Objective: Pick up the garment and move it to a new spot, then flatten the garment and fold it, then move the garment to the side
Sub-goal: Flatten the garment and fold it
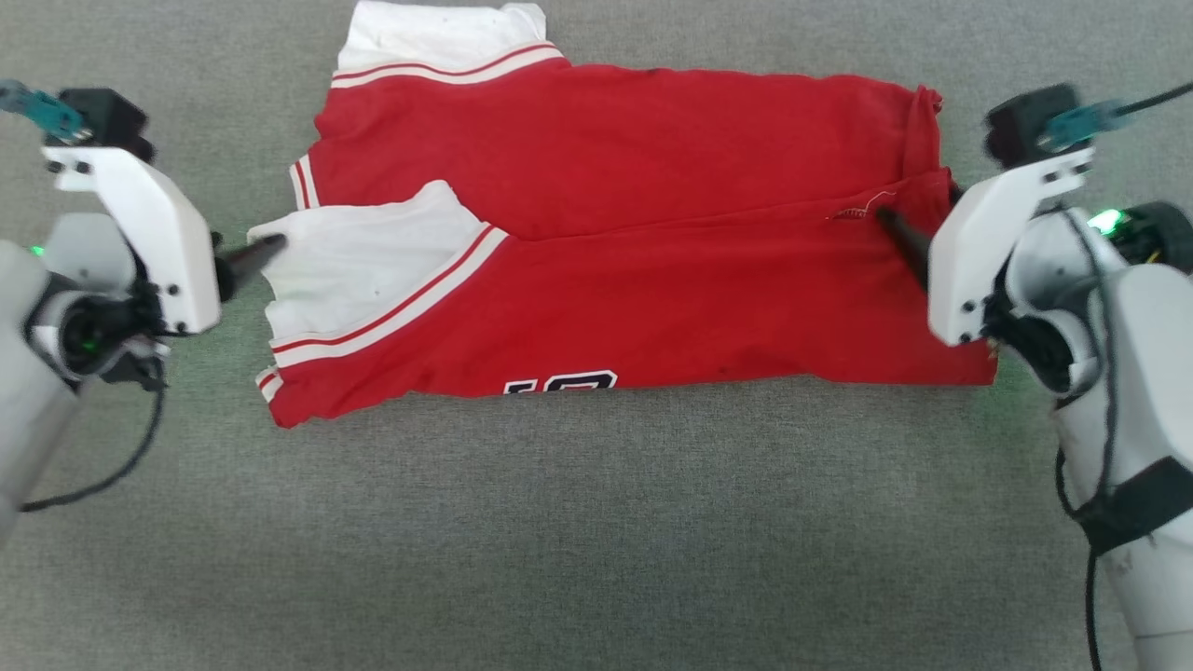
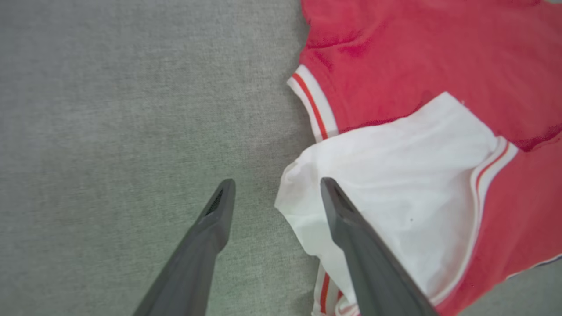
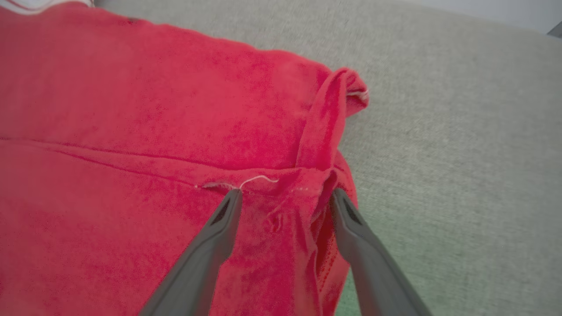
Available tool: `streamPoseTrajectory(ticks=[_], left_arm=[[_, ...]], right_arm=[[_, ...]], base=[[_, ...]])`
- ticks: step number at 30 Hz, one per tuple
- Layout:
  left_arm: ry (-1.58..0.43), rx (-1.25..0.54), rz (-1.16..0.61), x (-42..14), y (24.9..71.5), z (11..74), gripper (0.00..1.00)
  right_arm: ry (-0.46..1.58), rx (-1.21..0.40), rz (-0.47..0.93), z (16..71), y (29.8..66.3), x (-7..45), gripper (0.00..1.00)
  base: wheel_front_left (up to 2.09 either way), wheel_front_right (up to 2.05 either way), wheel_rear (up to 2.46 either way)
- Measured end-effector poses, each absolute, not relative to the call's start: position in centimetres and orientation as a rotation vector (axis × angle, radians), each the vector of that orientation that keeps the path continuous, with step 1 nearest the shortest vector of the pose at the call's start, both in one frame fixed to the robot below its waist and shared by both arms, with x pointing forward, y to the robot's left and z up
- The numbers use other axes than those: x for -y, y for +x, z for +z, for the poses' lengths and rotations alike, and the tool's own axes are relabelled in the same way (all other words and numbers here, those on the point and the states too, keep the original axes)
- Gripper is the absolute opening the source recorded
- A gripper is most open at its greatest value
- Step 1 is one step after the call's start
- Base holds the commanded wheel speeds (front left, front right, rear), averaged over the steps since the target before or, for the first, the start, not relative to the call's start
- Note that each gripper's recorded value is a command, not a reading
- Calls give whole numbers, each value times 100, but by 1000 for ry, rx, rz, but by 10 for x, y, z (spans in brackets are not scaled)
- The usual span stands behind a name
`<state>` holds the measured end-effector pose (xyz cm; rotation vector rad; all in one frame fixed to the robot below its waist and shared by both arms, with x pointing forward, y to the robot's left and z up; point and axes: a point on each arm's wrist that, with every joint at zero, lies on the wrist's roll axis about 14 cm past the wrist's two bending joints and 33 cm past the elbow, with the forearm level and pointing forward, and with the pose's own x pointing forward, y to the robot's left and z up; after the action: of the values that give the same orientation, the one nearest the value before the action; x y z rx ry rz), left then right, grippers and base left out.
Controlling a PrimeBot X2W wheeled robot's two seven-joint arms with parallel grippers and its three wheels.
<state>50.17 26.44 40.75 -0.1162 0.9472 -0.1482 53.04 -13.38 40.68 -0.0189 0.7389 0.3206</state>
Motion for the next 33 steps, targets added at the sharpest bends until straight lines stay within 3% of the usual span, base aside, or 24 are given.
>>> streamPoseTrajectory(ticks=[10, 15, 20, 27, 33], left_arm=[[-133, -913, -166, -264, 483, 438, 100], [-112, -956, -183, -252, 455, 434, 100], [-126, -1018, -181, -240, 430, 422, 100], [-132, -1073, -138, -240, 420, 401, 100], [-153, -1129, -105, -243, 423, 374, 100]], right_arm=[[66, -369, 267, 485, 545, 143, 100], [88, -141, 200, 528, 540, 158, 100], [90, -14, 135, 548, 527, 172, 100], [105, 32, 47, 548, 504, 194, 100], [121, -43, 14, 523, 485, 205, 100]], base=[[0, 0, 0], [0, 0, 0], [0, 0, 0], [0, 0, 0], [0, 0, 0]])
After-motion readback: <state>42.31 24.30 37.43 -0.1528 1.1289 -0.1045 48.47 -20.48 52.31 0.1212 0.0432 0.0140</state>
